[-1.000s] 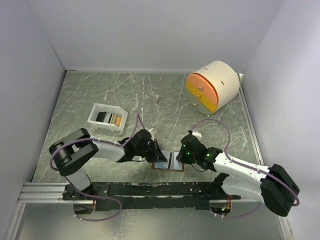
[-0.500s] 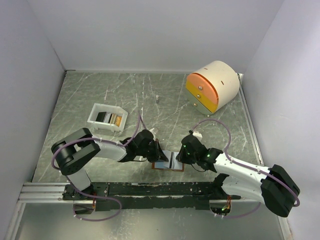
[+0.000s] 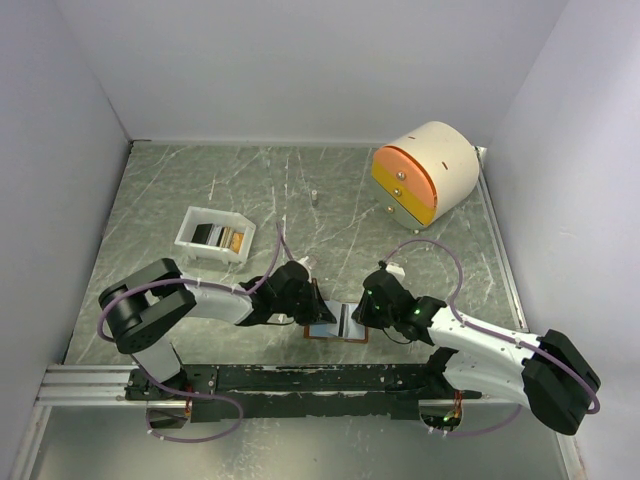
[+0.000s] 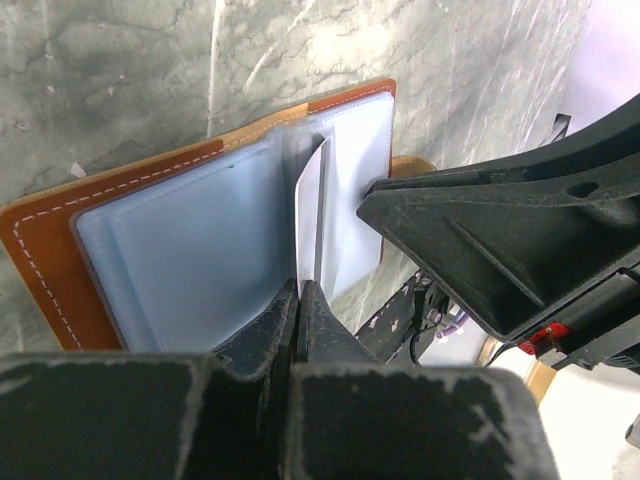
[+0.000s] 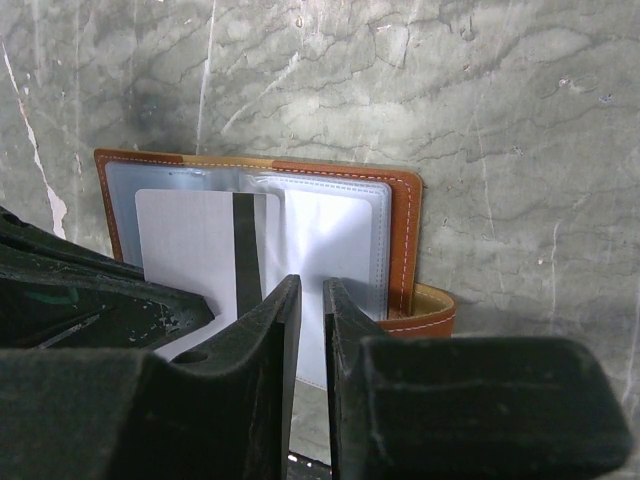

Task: Put the credit cards into the card holder
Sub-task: Insert the credit card into the card holder.

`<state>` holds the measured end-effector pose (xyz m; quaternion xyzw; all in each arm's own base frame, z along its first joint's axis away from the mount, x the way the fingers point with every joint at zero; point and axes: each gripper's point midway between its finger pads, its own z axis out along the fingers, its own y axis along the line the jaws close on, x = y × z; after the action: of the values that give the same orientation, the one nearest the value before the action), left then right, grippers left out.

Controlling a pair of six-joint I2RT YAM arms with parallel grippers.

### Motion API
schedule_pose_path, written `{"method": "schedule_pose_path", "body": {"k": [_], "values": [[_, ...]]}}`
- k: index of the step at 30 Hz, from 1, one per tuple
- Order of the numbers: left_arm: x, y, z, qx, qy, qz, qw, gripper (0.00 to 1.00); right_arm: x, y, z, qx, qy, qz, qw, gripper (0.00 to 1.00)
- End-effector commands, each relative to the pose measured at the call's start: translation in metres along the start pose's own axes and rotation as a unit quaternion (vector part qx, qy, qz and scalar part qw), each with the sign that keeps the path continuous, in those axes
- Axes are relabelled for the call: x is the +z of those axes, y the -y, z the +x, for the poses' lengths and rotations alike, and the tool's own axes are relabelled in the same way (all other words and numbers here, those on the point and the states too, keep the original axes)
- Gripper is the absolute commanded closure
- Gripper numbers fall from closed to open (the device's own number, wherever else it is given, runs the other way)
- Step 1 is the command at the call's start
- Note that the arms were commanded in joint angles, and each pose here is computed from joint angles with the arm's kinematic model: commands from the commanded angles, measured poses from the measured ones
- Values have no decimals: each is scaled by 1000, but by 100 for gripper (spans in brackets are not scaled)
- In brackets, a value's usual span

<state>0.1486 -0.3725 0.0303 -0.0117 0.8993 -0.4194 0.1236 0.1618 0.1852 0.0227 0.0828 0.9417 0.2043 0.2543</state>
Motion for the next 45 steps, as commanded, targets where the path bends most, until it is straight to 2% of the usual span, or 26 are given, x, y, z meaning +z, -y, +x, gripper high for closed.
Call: {"method": "schedule_pose_path", "body": {"k": [1, 15, 45], "values": [[1, -27, -2, 20, 14, -59, 998, 93, 1, 12, 9, -1, -11, 17, 1000, 84], [4, -32, -4, 64, 4, -102, 993, 93, 2, 9, 7, -4, -12, 17, 1000, 84], [1, -39, -2, 65, 10, -101, 993, 93, -6, 4, 1, -6, -5, 10, 1000, 84]]}}
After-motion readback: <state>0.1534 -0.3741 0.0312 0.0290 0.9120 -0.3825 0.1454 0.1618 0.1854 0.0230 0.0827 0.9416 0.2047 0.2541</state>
